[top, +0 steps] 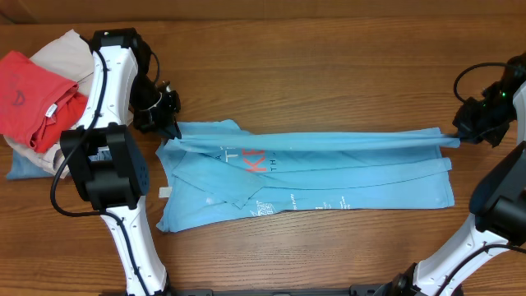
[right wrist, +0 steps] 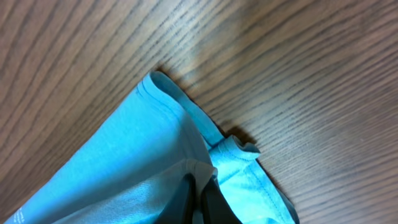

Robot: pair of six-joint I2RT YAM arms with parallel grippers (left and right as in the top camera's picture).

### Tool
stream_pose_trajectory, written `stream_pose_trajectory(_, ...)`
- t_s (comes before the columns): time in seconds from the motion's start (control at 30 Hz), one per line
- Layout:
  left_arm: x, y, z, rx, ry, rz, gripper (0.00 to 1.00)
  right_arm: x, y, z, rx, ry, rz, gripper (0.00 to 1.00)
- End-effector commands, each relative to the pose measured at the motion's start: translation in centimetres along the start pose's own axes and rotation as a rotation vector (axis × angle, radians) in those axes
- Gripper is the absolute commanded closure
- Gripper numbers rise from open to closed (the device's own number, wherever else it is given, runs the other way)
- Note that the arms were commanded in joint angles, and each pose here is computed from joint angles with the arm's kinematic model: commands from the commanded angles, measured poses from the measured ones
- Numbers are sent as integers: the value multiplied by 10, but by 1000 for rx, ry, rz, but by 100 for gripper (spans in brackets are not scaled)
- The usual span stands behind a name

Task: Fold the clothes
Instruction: 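Fold the top half down over the bottom half with both grippers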

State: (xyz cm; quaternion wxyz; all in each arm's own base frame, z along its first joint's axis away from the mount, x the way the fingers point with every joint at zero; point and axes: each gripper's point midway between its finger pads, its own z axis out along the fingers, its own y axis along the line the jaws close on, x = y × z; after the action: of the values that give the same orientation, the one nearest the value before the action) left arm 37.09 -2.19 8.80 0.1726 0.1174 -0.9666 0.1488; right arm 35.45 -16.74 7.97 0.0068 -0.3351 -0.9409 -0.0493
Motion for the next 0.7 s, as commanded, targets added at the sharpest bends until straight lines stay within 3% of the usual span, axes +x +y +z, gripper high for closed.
stream_pose_trajectory(0.0, 6, -16, -12, -5, -42, 69, 96, -4, -4, -21, 11, -58, 4, 95)
stream_pose_trajectory(0.2, 17, -34, 0, -102, -21, 111, 96, 6, -9, -20, 33, -15, 5, 93)
stream_pose_trajectory(0.5, 47, -12, 5, -243, 8, 59, 96, 21, -18, -21, 84, 41, 9, 93)
stream_pose_trajectory(0.67, 62, -9, -1, -250, -18, 56, 96, 28, -21, -21, 98, 72, 11, 93)
